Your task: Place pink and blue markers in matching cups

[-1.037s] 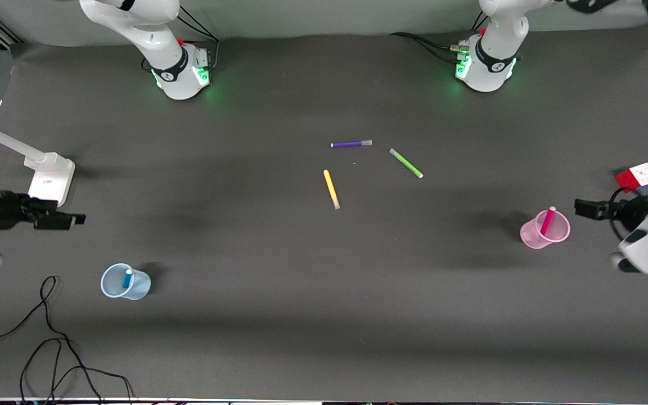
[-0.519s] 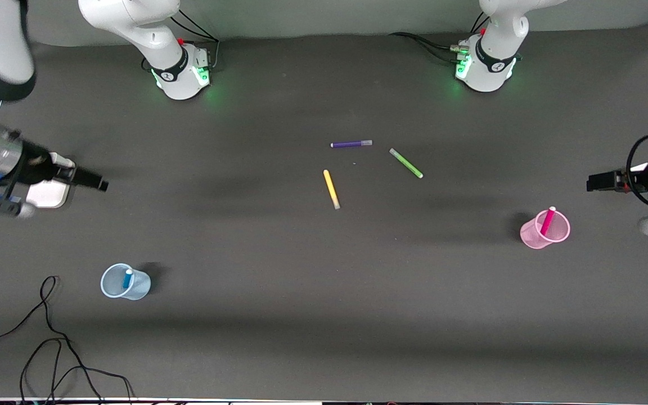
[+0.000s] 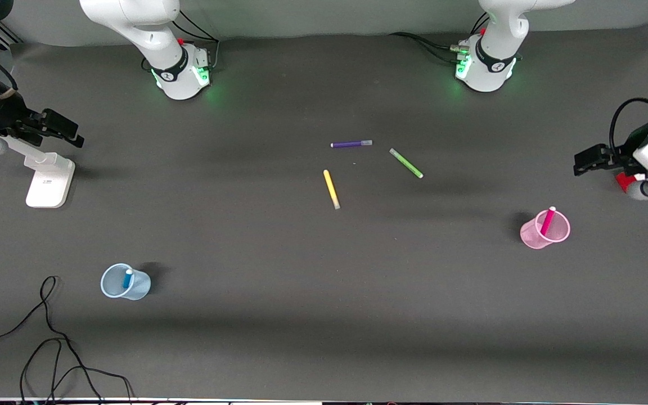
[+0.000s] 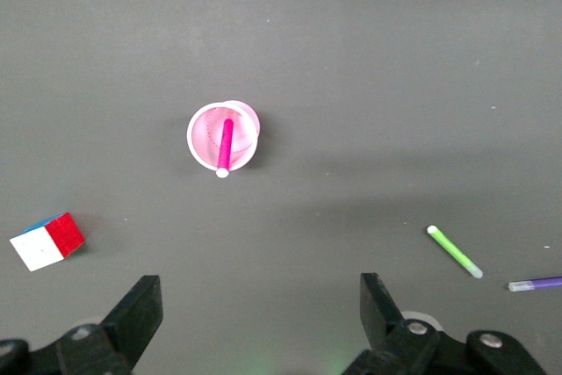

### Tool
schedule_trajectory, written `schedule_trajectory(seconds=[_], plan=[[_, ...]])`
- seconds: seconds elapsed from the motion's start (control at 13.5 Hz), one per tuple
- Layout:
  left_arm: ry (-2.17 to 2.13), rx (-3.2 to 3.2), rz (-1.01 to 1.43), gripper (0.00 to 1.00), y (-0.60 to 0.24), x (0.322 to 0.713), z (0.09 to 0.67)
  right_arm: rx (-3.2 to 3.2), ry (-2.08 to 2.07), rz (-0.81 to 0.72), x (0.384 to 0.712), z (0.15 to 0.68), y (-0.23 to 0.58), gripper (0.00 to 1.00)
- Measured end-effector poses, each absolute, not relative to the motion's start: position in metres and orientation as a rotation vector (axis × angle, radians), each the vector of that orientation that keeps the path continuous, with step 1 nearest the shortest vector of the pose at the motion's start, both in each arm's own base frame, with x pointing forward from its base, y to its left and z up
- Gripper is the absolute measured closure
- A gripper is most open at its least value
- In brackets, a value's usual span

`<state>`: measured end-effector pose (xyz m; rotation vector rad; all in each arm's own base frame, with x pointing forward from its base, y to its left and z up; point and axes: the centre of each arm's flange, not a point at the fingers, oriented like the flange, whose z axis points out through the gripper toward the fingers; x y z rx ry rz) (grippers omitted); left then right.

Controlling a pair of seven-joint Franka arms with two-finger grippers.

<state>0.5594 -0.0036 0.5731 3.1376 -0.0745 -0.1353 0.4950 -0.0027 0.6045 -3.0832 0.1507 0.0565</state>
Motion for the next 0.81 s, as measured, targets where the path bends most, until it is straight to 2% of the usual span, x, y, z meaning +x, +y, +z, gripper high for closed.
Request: schedule_trajectory(seconds=[0.37, 0.81], plan=[[-0.107, 3.134, -0.115, 0.00, -0.016, 0.556, 0.580, -3.071, 0.094, 0.136, 0.517, 0.602, 0.009, 0.00], [-0.118, 3.134, -0.117, 0.00, -0.020, 0.555, 0.580, -3.072, 0.008, 0.145, 0.522, 0.604, 0.015, 0.00]])
